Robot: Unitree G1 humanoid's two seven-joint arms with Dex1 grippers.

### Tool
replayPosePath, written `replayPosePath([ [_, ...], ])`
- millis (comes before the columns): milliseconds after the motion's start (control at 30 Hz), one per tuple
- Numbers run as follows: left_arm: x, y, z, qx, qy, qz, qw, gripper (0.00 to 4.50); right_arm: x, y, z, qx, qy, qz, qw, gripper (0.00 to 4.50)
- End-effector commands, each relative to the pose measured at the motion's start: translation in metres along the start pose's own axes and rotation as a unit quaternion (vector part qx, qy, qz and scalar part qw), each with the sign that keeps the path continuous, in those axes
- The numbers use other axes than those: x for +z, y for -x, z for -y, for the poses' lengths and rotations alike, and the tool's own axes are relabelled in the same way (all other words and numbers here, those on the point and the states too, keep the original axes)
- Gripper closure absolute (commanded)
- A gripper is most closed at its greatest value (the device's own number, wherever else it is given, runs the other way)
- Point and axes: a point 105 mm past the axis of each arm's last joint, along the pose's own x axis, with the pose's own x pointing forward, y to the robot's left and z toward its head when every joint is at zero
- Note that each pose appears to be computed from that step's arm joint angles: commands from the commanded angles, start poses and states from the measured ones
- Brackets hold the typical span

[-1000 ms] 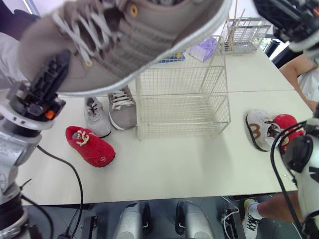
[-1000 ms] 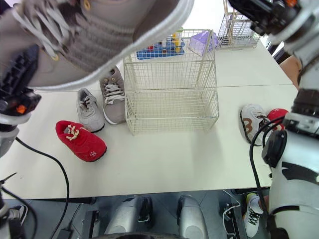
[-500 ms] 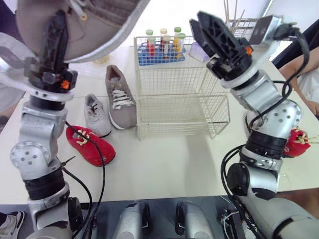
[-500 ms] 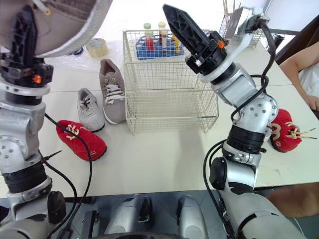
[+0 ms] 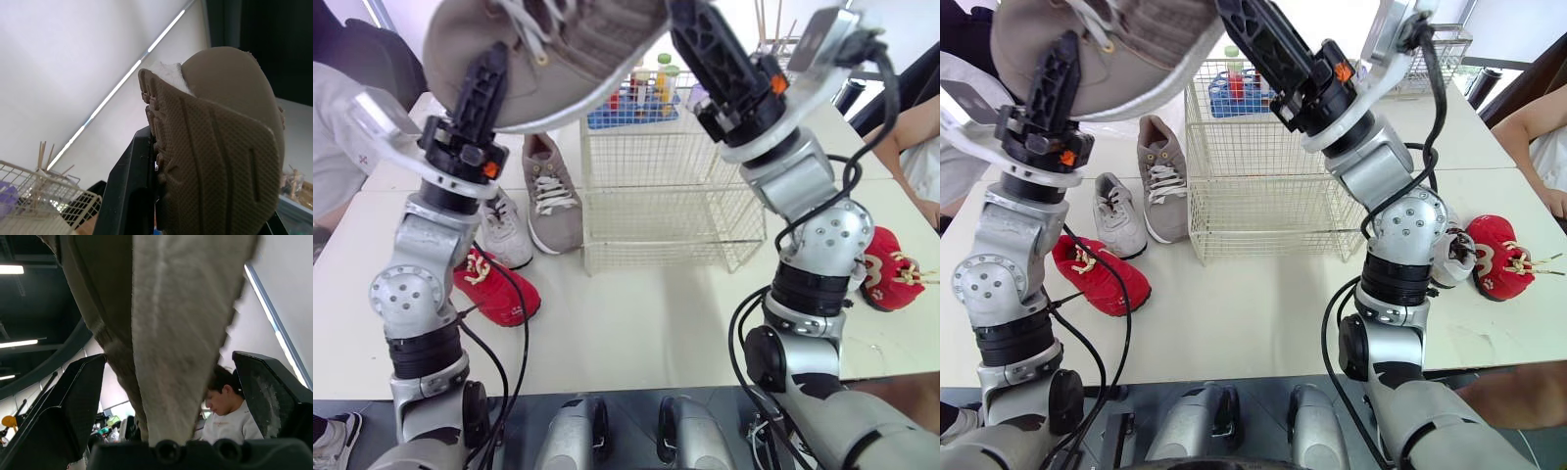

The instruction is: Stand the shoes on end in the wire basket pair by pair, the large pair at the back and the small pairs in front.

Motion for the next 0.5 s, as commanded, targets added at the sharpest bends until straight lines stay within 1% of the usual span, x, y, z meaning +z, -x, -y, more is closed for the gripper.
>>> replayPosePath([
  [33, -0.009, -0.003, 0.01, -0.022, -0.018, -0.025, 0.999, 3.63, 0.009, -0.011, -0.013, 0.03, 0.013, 0.019, 0.999, 0.04],
  [167, -0.017, -0.001, 0.005, -0.011, -0.021, -0.037, 0.999, 3.63, 0.011, -0.013, -0.011, 0.028, 0.009, 0.028, 0.999, 0.04],
  [267, -0.017, -0.001, 0.005, -0.01, -0.021, -0.035, 0.999, 3.63, 0.013, -0.011, -0.004, 0.018, 0.011, 0.032, 0.999, 0.78],
  [333, -0.018, -0.001, 0.005, -0.007, -0.022, -0.037, 0.999, 3.63, 0.014, -0.011, -0.002, 0.013, 0.016, 0.032, 0.999, 1.75],
  [400, -0.022, 0.0, 0.001, 0.004, -0.027, -0.047, 0.999, 3.63, 0.017, -0.011, 0.0, 0.014, 0.029, 0.028, 0.999, 2.4],
  [433, -0.025, 0.001, -0.001, 0.011, -0.034, -0.056, 0.998, 3.63, 0.017, -0.011, 0.0, 0.018, 0.034, 0.023, 0.999, 2.58],
  [500, -0.031, 0.003, -0.004, 0.024, -0.051, -0.078, 0.995, 3.63, 0.021, -0.011, 0.001, 0.018, 0.044, 0.017, 0.999, 2.65],
])
